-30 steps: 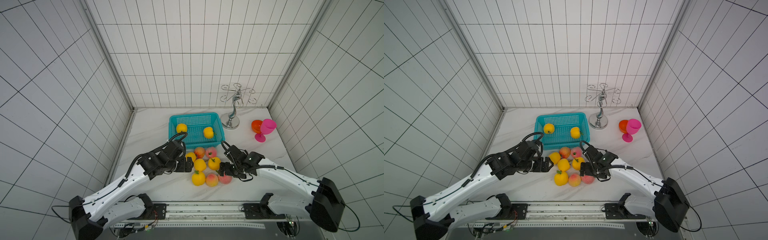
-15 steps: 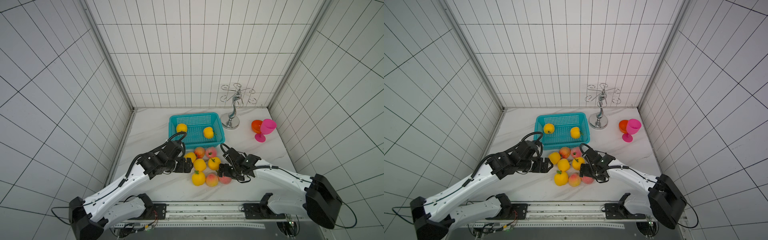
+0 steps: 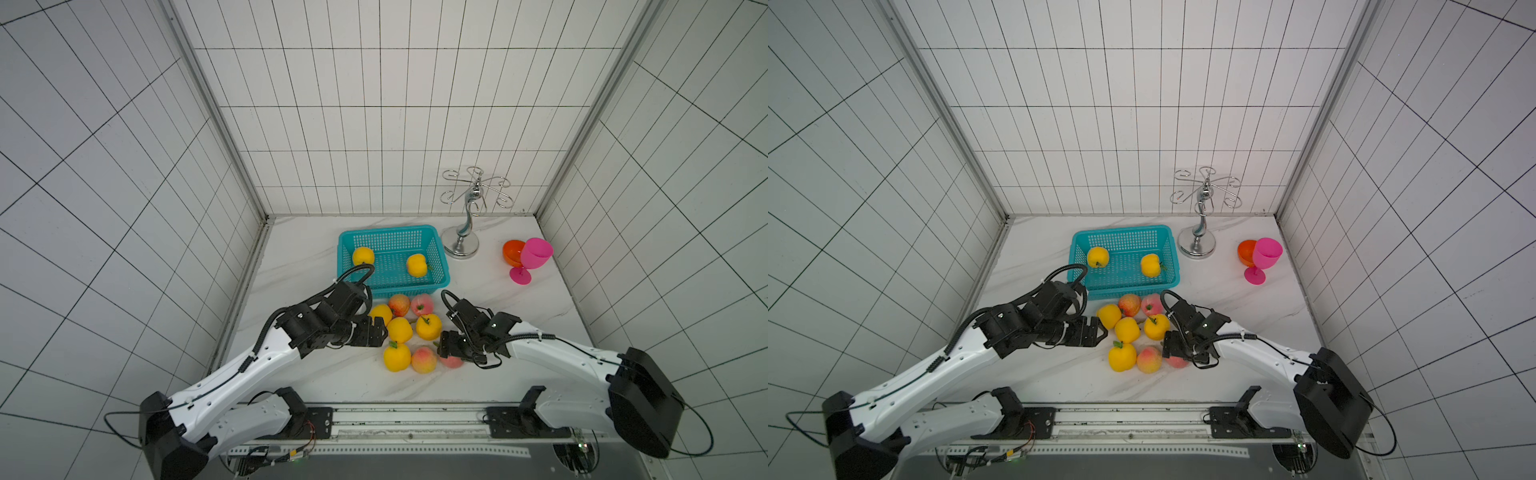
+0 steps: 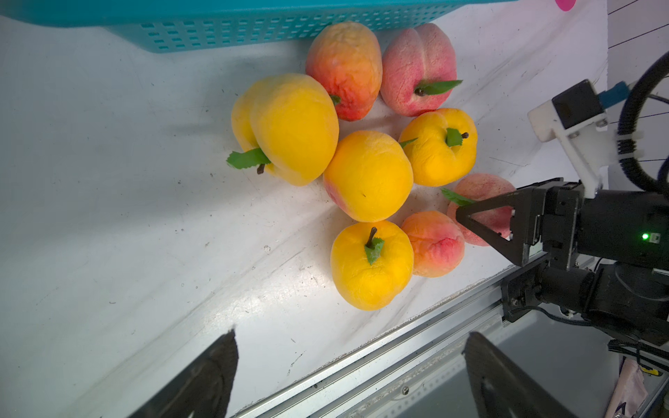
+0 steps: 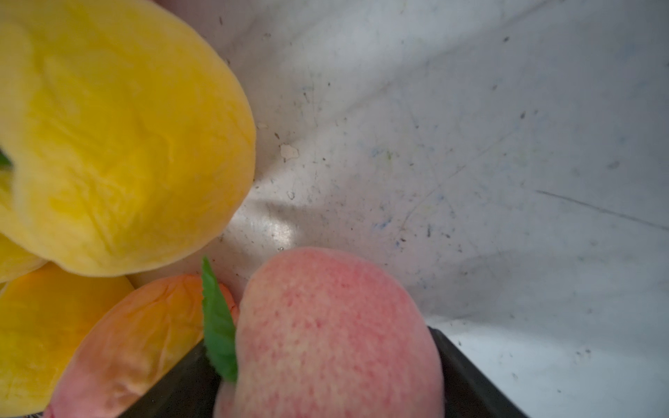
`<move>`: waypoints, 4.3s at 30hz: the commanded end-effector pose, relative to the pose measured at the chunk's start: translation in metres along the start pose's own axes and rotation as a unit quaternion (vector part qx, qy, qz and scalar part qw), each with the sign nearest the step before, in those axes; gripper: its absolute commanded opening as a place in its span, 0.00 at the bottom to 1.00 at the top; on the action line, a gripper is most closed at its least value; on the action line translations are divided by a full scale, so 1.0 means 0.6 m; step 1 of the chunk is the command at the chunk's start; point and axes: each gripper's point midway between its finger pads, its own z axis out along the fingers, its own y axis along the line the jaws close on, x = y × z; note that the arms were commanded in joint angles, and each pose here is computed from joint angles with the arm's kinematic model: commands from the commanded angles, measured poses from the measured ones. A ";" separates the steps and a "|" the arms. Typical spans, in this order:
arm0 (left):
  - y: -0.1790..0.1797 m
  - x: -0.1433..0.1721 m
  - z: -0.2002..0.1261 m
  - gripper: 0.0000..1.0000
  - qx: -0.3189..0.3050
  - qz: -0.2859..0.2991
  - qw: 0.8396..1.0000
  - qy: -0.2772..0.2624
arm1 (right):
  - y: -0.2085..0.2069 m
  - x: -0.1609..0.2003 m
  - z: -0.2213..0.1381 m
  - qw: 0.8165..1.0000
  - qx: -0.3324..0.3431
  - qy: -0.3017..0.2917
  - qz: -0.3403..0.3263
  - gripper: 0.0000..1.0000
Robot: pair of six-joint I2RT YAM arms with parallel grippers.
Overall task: Put the peaches into the basket
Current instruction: Pick up the peach from the center of the board, then place the peach in the basket.
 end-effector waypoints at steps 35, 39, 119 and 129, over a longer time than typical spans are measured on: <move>0.002 -0.050 -0.027 0.96 0.002 -0.025 0.997 -0.076 | 0.135 -0.153 -0.231 0.980 0.026 -0.107 -0.166 0.70; 0.007 -0.053 -0.034 0.96 0.002 -0.033 0.996 -0.083 | 0.174 -0.183 -0.250 0.975 0.014 -0.121 -0.186 0.70; 0.056 -0.229 -0.025 0.96 -0.014 -0.053 0.989 -0.134 | 0.285 -0.509 0.074 0.956 -0.023 -0.076 -0.282 0.71; 0.060 -0.228 -0.020 0.96 -0.018 -0.060 0.989 -0.132 | 0.282 -0.506 0.086 0.954 -0.018 -0.071 -0.291 0.72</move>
